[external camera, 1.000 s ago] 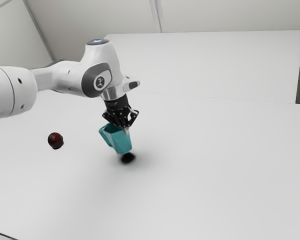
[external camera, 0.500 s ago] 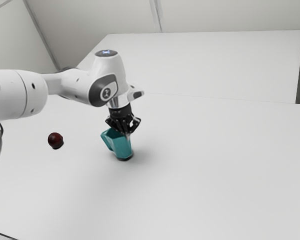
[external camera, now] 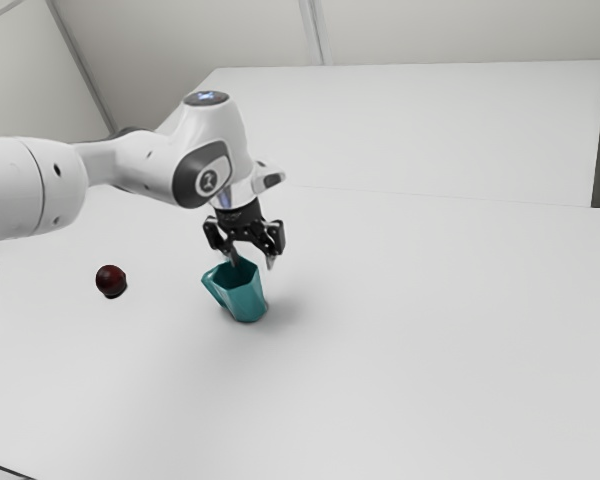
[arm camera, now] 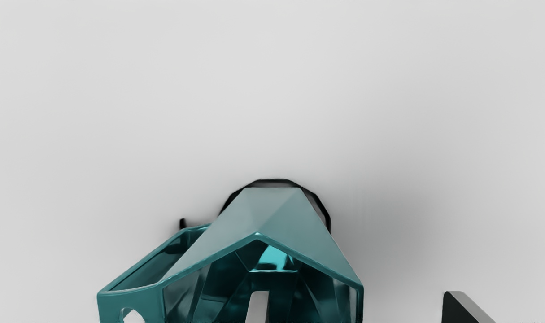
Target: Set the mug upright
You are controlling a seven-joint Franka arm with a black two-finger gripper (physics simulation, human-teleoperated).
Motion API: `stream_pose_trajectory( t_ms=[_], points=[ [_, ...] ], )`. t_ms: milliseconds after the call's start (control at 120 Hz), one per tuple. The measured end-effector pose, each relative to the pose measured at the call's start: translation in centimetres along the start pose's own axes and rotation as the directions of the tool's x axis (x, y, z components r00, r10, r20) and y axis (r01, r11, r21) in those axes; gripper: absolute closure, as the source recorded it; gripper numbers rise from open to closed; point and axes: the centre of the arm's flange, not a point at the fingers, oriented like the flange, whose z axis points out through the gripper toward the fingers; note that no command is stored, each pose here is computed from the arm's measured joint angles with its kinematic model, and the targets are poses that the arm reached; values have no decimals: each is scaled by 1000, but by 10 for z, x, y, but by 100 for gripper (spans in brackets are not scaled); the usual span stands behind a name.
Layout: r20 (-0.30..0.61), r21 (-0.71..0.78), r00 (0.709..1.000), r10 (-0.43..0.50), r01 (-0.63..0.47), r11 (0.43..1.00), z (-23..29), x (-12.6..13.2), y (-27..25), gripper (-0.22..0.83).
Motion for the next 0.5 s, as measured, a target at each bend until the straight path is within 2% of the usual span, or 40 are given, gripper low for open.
stream_pose_trajectory(
  t_ms=[200,500],
  points=[
    [-37,-7,999,-5,4,1000,-35,-7,-4,8],
    [-126,-10,992,28,-29,1000,-131,-8,-17,2]
  ],
)
